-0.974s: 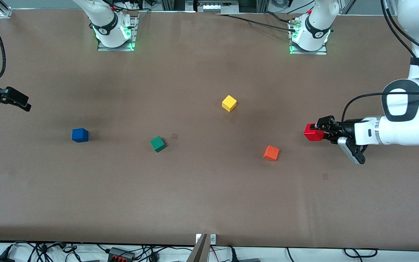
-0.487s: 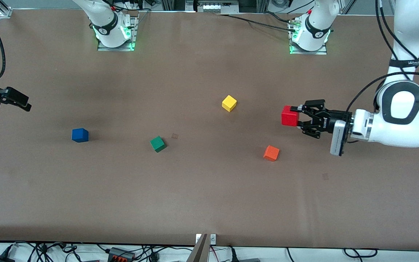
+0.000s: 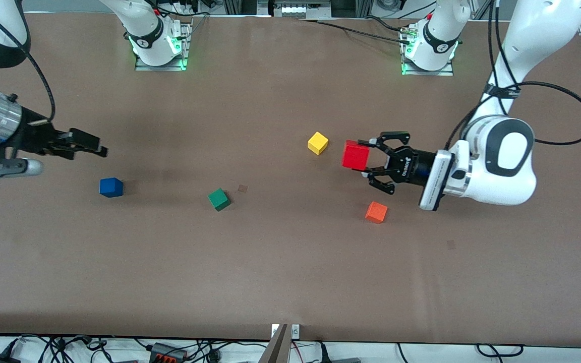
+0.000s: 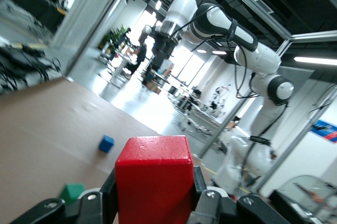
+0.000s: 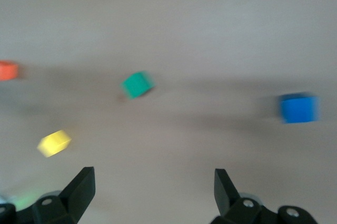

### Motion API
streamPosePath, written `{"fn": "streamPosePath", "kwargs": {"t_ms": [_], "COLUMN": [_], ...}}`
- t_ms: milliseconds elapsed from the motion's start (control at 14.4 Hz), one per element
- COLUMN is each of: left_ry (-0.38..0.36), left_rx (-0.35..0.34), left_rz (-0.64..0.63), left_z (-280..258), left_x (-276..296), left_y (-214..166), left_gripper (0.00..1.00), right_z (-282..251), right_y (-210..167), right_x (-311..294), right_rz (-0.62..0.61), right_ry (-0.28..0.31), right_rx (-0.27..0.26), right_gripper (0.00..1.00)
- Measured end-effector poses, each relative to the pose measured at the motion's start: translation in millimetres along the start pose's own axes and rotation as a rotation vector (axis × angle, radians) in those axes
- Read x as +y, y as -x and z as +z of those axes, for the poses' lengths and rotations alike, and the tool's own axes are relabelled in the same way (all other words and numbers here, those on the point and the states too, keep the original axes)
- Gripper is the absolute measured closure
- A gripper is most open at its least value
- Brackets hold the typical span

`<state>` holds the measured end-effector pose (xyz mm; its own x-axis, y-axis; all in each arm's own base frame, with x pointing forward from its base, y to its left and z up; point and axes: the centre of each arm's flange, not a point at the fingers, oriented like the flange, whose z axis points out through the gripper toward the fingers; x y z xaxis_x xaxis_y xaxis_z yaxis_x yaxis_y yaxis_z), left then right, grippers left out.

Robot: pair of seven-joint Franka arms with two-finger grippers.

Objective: Pass red block to right arm, stack on blue
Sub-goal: 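Lift the red cube with the left gripper while the right gripper advances, then bring the red cube to the right gripper and close it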

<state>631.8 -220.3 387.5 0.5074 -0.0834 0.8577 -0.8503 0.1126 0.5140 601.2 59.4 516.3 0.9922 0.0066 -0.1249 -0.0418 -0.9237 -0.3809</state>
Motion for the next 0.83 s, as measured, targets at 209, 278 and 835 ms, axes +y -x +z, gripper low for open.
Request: {"fn": "streamPosePath", "kwargs": {"t_ms": [209,278,835], "left_ry": [-0.1,-0.136,-0.288], "left_rx": [0.102,0.11,0.165], "left_rz": [0.205,0.244,0.311], "left_z": [68.0,90.6,192.4], "left_x": [-2.3,-0.9,25.6], "left_y": [-3.5,-0.9,-6.3], "left_gripper": [0.44,0.44,0.44], "right_z": [31.7,38.2,83.1], "right_y": [-9.0,-12.1,-26.1], "right_x": [-18.2,-24.3,-91.7], "right_rz": [0.011,0.02,0.032], "right_ry": [-0.257,-0.333,-0.774], "right_rx": [-0.088,-0.103,-0.184], "right_gripper": [0.0,0.0,0.0]}}
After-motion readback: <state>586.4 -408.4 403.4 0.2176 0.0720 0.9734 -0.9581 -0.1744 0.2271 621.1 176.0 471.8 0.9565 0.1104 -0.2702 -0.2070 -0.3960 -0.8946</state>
